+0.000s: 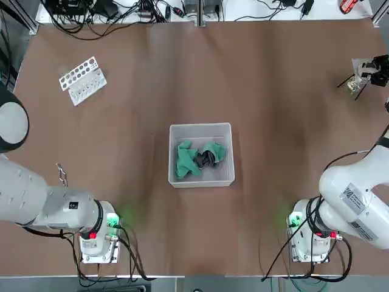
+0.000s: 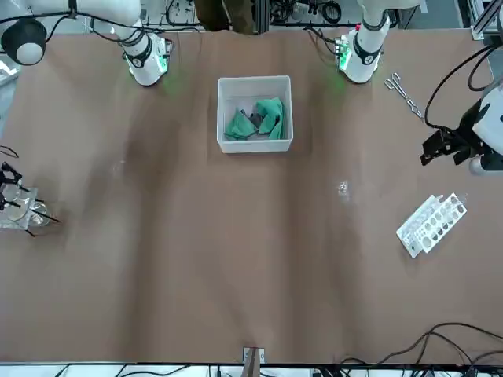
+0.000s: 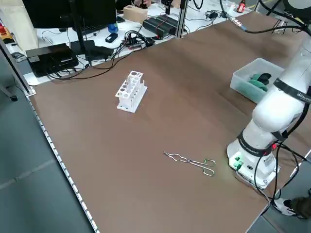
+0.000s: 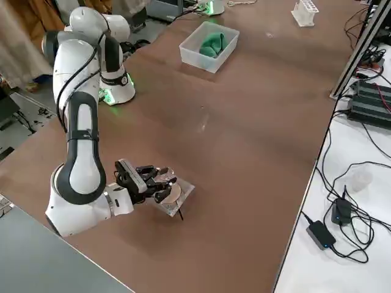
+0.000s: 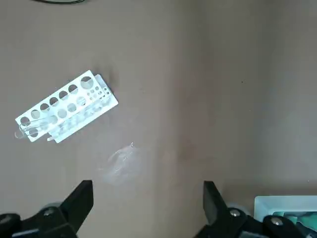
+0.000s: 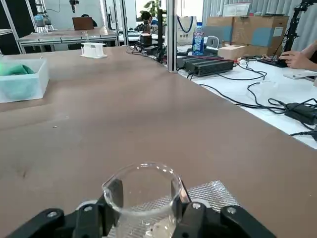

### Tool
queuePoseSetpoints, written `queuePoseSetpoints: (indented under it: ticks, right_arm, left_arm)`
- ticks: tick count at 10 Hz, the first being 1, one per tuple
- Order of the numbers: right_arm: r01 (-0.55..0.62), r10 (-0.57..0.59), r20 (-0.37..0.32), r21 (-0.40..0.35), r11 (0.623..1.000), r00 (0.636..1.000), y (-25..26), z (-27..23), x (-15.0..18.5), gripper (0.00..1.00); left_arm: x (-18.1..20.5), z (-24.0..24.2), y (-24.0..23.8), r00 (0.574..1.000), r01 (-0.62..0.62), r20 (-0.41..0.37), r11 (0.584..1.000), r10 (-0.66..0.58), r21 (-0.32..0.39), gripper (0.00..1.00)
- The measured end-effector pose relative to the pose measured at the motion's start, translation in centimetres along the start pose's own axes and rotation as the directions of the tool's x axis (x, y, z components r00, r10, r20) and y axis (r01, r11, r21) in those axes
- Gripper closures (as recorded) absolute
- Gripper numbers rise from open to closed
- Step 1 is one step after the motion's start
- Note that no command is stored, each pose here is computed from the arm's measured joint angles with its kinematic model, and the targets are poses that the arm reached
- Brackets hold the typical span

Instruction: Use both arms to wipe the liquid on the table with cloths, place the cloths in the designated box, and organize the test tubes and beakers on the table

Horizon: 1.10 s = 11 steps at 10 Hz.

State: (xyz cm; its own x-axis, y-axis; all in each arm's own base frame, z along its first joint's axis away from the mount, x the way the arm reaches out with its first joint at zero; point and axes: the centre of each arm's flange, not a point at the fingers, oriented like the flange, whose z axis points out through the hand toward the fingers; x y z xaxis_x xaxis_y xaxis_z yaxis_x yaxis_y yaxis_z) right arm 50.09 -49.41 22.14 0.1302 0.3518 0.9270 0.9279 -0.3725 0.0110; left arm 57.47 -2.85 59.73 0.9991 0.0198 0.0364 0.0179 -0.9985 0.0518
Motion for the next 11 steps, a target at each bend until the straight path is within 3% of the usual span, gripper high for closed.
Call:
queuePoseSetpoints:
  ticks: [4, 6, 8, 9, 11]
  right_arm:
    - [0.003, -0.003, 0.007, -0.012, 1.000, 1.000, 0.1, -0.3, 0.0, 0.49]
    - [0.004, -0.004, 0.005, -0.014, 1.000, 1.000, 0.2, -0.3, 0.0, 0.38]
    - [0.004, -0.003, 0.001, -0.013, 1.000, 1.000, 0.3, 0.0, 0.1, 0.08]
    - [0.004, -0.004, 0.004, -0.017, 1.000, 1.000, 0.3, -0.2, 0.1, 0.00]
    - [0.000, 0.002, 0.020, -0.058, 0.998, 1.000, -0.6, -3.3, -0.2, 0.00]
  left_arm:
    - [0.0, 0.1, 0.0, 1.000, 0.000, 0.002, 1.000, 0.000, 0.000, 0.02]
    - [0.0, 0.1, 0.0, 1.000, 0.000, 0.002, 1.000, 0.000, 0.000, 0.02]
    - [0.0, 0.1, 0.1, 1.000, -0.001, 0.003, 1.000, 0.001, 0.000, 0.02]
    - [0.0, 0.1, 0.1, 1.000, -0.001, 0.003, 1.000, 0.001, 0.000, 0.02]
    - [0.0, 0.2, 0.1, 1.000, 0.000, 0.003, 1.000, 0.000, 0.000, 0.02]
